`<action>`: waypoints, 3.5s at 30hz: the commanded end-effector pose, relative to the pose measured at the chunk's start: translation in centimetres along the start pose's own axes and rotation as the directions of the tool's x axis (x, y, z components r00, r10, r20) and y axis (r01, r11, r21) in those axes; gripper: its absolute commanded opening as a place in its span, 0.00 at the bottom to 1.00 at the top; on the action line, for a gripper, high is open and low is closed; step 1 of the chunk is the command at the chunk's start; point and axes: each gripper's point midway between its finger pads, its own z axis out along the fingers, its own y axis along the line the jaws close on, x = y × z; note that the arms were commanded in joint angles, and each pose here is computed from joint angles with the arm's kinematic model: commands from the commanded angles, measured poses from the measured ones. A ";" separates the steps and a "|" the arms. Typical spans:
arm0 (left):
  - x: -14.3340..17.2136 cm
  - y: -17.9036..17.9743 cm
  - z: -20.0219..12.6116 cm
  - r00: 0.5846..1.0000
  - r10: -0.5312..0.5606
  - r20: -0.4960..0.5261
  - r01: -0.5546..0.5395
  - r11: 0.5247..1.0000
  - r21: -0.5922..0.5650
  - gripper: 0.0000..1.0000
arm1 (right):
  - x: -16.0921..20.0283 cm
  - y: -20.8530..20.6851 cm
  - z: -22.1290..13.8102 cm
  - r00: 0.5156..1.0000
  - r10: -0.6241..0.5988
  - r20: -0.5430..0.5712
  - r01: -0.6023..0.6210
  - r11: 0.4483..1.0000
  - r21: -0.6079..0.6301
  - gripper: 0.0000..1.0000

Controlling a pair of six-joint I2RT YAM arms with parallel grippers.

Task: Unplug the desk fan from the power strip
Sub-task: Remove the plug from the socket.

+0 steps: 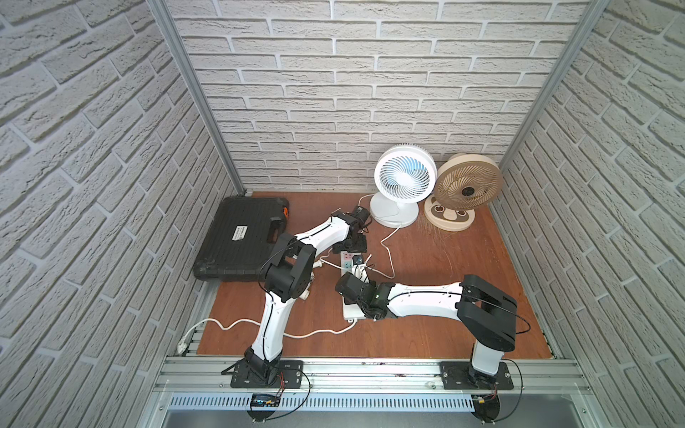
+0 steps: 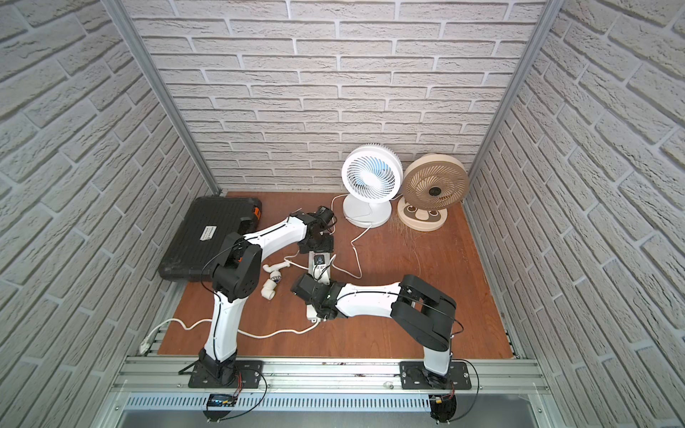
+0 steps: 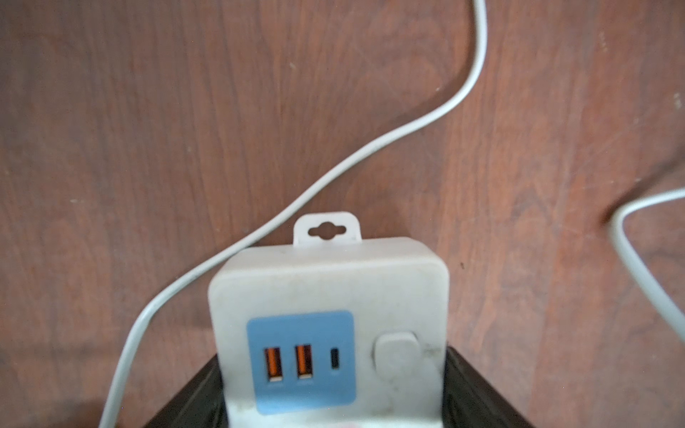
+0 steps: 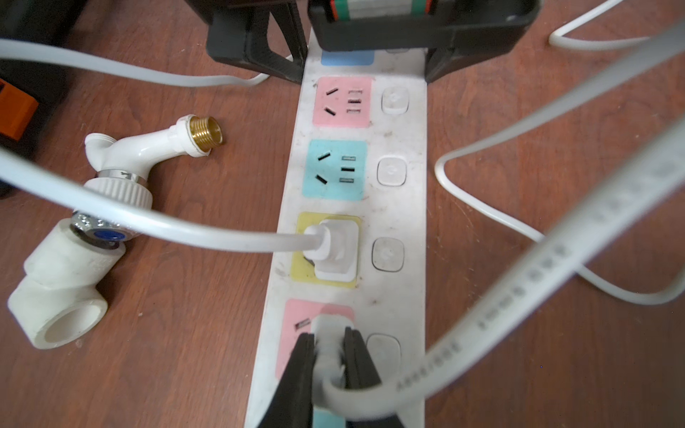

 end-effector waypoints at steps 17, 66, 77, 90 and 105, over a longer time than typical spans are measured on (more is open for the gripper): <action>4.6 4.0 2.9 0.985 -0.007 -0.172 -0.021 0.987 -0.161 0.00 | -0.1 2.9 -0.4 0.974 -0.226 -0.013 0.227 0.970 0.089 0.03; 5.2 4.2 3.6 0.983 -0.008 -0.182 -0.021 0.987 -0.158 0.00 | -0.4 3.9 -0.4 0.956 -0.293 0.007 0.290 0.950 0.113 0.03; 5.1 4.3 3.5 0.984 -0.008 -0.180 -0.022 0.987 -0.160 0.00 | -1.2 1.8 -1.6 0.990 -0.138 0.009 0.138 0.990 0.033 0.03; 5.0 4.4 3.4 0.984 -0.008 -0.180 -0.022 0.987 -0.162 0.00 | -1.3 0.4 -1.3 0.998 -0.050 -0.043 0.050 0.999 -0.016 0.03; 5.0 4.4 3.4 0.984 -0.007 -0.180 -0.023 0.986 -0.163 0.00 | -1.7 3.9 -1.7 0.975 -0.221 -0.012 0.221 0.975 0.024 0.03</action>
